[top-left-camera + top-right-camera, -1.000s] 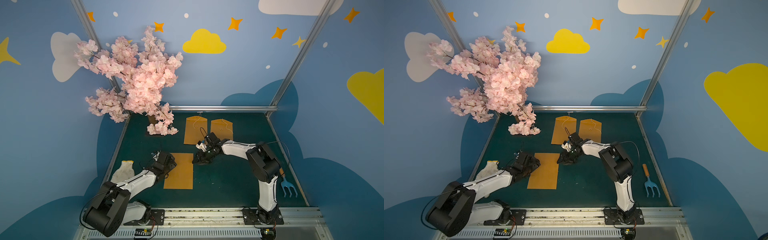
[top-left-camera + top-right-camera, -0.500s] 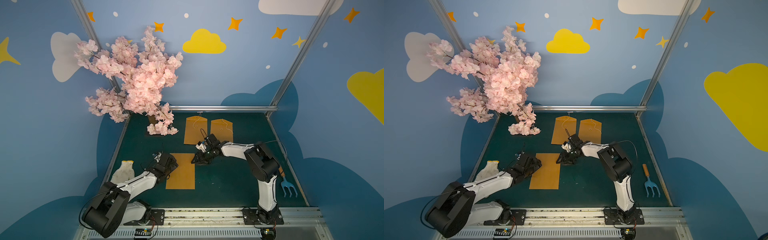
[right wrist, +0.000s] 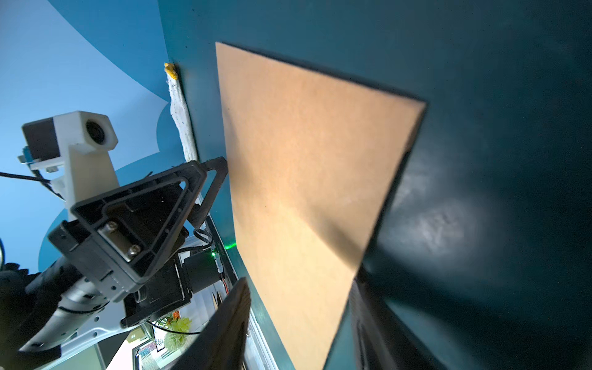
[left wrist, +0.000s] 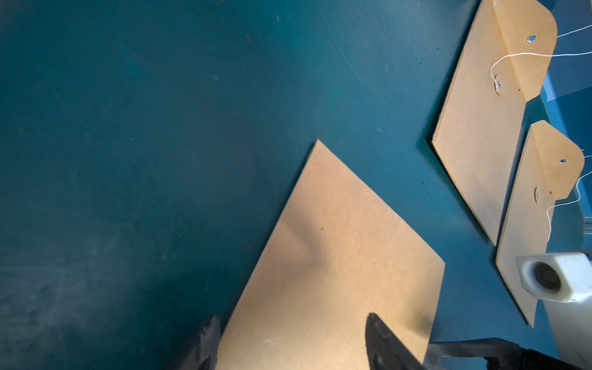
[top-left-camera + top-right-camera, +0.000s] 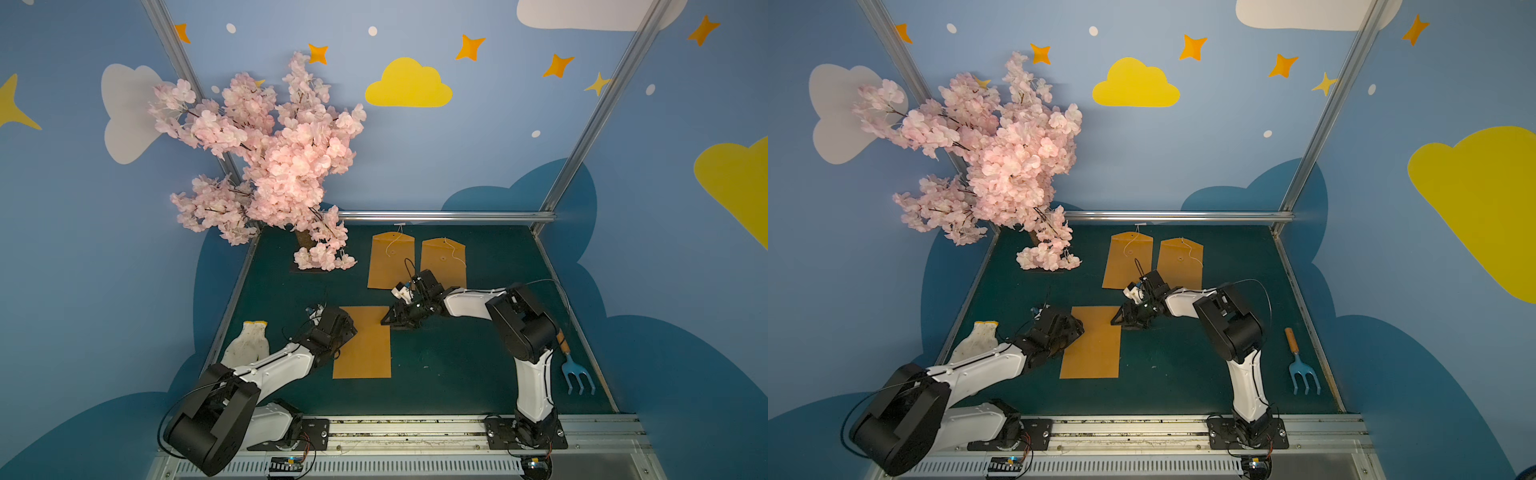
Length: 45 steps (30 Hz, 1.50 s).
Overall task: Open the file bag
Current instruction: Pick up the file bag from the center of the board.
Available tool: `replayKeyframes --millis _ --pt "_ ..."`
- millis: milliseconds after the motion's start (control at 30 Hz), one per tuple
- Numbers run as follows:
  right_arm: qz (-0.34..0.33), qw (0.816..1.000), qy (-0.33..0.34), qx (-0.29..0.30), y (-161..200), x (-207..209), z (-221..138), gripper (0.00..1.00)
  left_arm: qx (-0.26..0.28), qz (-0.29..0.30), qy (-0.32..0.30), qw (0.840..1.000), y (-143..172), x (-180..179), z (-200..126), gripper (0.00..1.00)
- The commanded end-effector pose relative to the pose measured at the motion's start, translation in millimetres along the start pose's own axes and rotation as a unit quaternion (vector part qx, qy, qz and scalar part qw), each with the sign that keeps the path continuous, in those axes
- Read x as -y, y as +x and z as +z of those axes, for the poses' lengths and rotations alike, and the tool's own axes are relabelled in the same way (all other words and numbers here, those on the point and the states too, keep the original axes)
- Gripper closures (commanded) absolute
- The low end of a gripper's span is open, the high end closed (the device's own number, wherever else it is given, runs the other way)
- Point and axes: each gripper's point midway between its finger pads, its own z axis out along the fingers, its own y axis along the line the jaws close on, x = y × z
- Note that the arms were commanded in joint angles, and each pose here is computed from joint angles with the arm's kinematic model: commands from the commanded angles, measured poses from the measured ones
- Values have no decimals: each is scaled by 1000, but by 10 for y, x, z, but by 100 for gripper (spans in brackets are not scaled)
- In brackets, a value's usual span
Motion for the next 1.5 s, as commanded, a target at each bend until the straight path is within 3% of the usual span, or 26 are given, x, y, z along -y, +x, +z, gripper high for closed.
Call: replayKeyframes --millis 0,267,1467 --pt "-6 1000 -21 -9 77 -35 113 49 -120 5 -82 989 599 -540 51 28" --pt "-25 997 -69 -4 60 -251 62 52 -123 7 -82 989 619 -526 85 28" --pt "-63 987 -151 2 113 -686 -126 58 -132 15 -78 988 668 -453 154 28"
